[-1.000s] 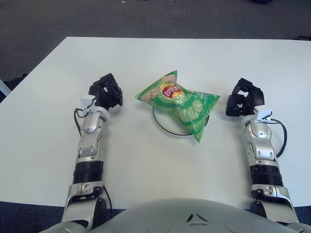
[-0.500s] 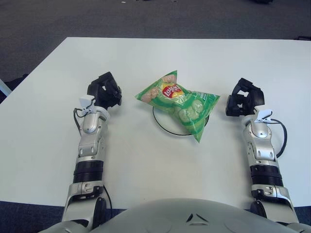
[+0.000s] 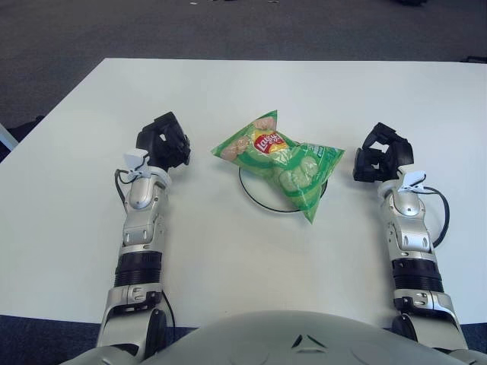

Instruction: Put the snack into the plate.

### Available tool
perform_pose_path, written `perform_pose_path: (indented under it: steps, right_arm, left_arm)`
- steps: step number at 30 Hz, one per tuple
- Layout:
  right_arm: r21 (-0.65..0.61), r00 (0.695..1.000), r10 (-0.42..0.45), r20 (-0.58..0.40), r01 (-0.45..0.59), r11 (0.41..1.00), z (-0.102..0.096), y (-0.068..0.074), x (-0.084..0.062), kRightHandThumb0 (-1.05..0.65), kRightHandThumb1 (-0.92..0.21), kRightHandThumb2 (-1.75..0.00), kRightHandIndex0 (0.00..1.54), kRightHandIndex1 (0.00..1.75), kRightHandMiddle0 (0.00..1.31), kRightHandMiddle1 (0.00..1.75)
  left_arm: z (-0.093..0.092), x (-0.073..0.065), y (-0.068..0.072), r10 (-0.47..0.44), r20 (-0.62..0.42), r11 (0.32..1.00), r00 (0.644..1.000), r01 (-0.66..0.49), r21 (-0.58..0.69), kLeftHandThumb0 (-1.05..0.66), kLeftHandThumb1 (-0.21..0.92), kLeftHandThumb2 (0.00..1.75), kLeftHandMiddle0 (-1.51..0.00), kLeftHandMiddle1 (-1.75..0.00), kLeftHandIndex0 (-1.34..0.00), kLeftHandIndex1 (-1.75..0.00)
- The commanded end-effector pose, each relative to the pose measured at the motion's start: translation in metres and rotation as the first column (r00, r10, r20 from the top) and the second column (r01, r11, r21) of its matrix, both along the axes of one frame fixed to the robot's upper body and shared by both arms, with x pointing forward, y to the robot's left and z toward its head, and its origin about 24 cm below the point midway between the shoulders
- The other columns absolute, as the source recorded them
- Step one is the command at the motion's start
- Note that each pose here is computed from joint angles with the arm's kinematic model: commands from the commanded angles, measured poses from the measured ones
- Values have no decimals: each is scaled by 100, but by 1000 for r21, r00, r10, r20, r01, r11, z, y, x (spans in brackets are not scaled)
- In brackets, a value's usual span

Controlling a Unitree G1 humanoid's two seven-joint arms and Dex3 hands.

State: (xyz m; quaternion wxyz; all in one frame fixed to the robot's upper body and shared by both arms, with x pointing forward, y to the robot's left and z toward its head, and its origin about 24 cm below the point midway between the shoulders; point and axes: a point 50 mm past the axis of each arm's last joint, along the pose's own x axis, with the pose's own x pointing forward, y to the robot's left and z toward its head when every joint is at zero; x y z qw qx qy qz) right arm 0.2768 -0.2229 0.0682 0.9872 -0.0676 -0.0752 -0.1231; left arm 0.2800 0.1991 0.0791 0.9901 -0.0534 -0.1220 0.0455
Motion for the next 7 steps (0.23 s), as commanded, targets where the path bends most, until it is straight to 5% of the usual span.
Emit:
perform_pose_path:
  steps: [1,7]
  right_arm:
    - [88,984,-38,-175,54,995,-46,5,-23,-55,-14,-153,137,175,76,175]
    - [89,982,-37,-185,55,995,-46,5,-23,-55,-15,-152,137,175,75,175]
  left_arm:
    - [-71,-37,-10,8,-264,995,964,-34,-94,-47,59,122,-149,-175,-123,-175]
    - [-71,-38,-11,-5,-256,990,967,-30,-135,-47,58,121,-148,-175,-122,-175]
